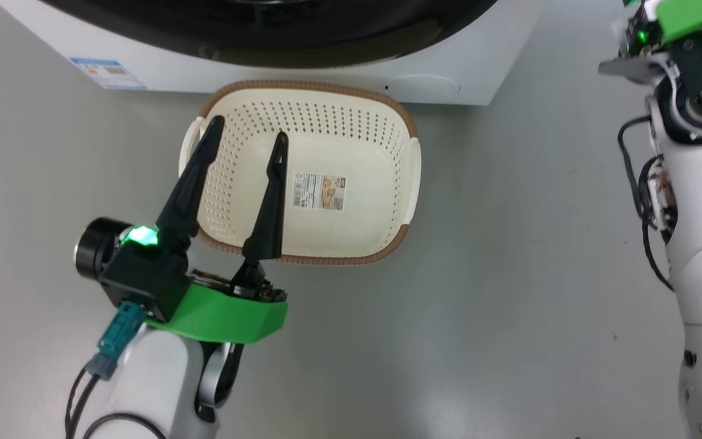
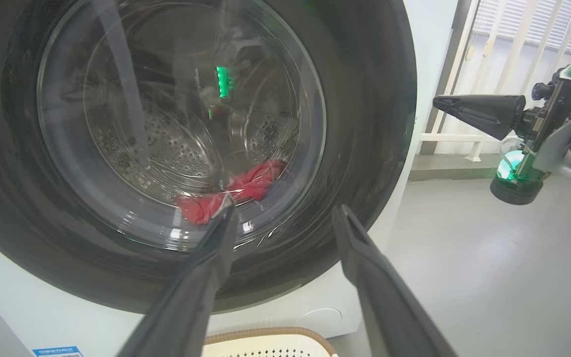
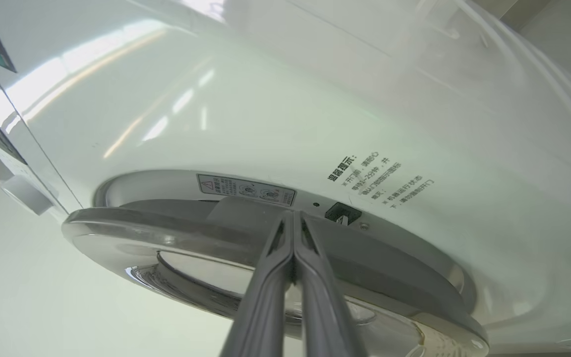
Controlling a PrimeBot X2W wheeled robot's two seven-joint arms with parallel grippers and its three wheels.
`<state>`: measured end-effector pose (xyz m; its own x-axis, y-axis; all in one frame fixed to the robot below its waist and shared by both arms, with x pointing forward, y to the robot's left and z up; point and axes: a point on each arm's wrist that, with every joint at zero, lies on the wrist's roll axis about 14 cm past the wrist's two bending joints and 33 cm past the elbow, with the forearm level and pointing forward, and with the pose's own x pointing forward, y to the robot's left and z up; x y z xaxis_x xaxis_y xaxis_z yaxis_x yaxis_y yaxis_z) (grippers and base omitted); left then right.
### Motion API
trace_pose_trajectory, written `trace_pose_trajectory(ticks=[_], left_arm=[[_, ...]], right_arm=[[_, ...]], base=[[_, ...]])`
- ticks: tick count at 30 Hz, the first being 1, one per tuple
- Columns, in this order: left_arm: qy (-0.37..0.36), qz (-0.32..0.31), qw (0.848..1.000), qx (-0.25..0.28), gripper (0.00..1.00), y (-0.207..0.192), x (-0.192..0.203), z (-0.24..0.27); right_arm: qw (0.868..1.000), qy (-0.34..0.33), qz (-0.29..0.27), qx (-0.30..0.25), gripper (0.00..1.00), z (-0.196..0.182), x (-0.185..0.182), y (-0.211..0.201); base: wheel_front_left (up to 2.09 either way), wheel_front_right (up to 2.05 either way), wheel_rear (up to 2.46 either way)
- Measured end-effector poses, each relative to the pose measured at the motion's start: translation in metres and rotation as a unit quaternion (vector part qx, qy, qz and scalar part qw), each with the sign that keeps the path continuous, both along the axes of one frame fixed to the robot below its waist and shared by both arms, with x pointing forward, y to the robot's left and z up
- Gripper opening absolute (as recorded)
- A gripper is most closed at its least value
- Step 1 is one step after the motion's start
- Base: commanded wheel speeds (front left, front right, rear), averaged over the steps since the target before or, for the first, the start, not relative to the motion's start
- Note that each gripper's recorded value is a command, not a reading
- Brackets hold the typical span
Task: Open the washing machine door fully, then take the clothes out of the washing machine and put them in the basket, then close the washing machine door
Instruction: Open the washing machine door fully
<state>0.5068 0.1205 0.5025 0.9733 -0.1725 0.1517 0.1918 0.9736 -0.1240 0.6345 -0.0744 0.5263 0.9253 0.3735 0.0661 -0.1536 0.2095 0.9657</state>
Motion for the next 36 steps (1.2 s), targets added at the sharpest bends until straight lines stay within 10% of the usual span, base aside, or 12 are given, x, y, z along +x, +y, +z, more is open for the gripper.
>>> trace_pose_trajectory(ticks=[36], left_arm=[[0.019, -0.006, 1.0, 0.001, 1.0, -0.005, 0.021, -0.028]], right_arm=[[0.988, 0.04, 0.149, 0.025, 0.0, -0.018, 0.023, 0.039]], base=[[0.0, 0.0, 0.0]])
